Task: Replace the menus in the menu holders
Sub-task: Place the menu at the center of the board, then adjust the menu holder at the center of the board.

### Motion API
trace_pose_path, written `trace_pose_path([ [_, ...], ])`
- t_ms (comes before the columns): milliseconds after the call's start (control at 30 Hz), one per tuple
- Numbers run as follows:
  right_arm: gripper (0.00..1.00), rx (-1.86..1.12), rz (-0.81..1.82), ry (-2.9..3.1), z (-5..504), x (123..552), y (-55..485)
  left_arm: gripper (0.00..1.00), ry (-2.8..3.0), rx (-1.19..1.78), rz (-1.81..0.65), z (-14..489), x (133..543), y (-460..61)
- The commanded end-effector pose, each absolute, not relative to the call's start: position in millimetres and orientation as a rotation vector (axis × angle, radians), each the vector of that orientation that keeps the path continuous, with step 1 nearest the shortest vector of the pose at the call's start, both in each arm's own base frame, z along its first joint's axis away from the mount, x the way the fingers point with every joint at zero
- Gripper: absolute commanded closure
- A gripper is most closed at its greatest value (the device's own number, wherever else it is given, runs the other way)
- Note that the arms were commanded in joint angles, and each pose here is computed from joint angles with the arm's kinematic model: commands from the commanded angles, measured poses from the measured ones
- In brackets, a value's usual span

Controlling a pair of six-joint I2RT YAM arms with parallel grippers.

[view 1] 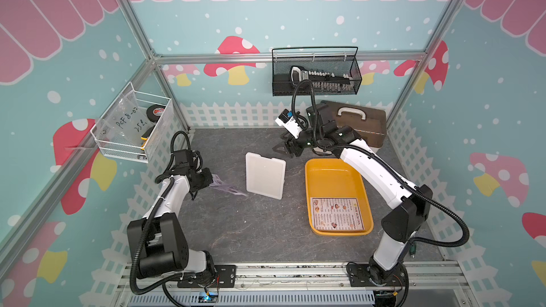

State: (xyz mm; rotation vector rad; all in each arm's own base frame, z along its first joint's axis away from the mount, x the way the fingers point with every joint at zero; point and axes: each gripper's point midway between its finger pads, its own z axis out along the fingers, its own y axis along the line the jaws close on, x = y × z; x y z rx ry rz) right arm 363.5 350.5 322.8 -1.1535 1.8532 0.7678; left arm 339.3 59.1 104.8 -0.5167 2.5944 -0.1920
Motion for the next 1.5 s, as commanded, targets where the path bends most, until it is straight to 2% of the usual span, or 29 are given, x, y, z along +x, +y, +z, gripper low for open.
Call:
trace_pose_path([
  [0,0.31,-1.165,0.768,1.847,319,362,354,0.85,2.609,-0.523,-0.029,111,343,84],
  [267,0.3,-1.167,0.763,1.886,306,365,354,0.83,2.684,-0.567,0.106,77,346,103],
  [467,0.23,-1.199,0.66,2.004,269,371,344,0.53,2.68,-0.645,0.34,75,350,135],
  [500,0.23,-1.201,0.646,2.018,265,371,342,0.48,2.673,-0.66,0.34,79,354,136],
  [600,0.2,-1.206,0.637,2.047,256,368,339,0.4,2.609,-0.717,0.315,106,366,131],
  [733,0.19,-1.206,0.645,2.078,243,363,338,0.33,2.474,-0.596,0.31,169,382,86],
  [867,0.2,-1.194,0.673,2.113,229,360,341,0.3,2.417,-0.513,0.287,192,387,50],
  [1133,0.32,-1.108,0.718,2.17,210,362,352,0.31,2.386,-0.492,0.246,200,388,39],
  [1467,0.66,-0.91,0.779,2.212,211,362,362,0.3,2.327,-0.448,0.25,226,388,39],
])
